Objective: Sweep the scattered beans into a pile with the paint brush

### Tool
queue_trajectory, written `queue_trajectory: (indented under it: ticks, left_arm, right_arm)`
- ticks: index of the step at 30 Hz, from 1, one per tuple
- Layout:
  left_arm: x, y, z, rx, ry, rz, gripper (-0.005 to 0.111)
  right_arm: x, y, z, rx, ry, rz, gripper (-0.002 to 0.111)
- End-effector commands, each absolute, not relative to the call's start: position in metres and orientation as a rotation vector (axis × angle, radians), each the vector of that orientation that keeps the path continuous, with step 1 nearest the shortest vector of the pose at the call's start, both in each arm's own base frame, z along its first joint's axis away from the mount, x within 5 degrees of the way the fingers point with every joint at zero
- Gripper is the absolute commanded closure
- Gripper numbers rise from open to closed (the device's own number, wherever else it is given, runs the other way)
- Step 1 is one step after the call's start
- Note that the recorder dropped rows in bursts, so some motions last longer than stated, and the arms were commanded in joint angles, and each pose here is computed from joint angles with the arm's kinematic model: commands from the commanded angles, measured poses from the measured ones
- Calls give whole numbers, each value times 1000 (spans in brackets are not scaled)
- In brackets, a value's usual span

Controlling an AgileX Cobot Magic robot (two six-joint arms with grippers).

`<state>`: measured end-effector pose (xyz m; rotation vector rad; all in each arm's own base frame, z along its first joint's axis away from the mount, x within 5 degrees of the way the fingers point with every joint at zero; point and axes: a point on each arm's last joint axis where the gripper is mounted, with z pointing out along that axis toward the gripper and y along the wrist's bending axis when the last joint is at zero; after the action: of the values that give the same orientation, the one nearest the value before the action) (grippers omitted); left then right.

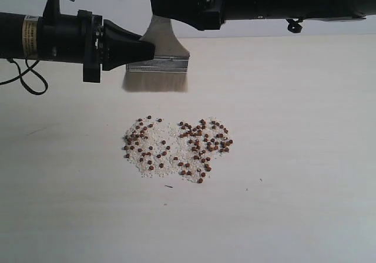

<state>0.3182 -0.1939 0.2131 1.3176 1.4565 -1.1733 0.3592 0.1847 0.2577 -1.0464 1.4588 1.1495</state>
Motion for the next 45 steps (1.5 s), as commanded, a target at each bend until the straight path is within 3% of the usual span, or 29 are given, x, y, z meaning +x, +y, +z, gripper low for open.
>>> queue_trajectory:
  ticks: [1,19,28,36,45]
  left_arm:
    - [321,-198,216,1298,1466,-1124,107]
    - [332,-202,203,1170,1485,-1195,107]
    - [332,-202,206,1152,1464,-1221,107]
    - [330,-202,208,1155,1441,-1247,107]
    - [330,-202,208,1155,1441,-1247,107]
  right_arm:
    - [360,184,261,-1032,1448,1168,55]
    - [359,184,262,-1038,1438,1182,62]
    - [362,184,260,-1029,1460,1142,84]
    - [363,184,266,-1038,1434,1142,75]
    - [366,186,277,-1044,1397,1143,75]
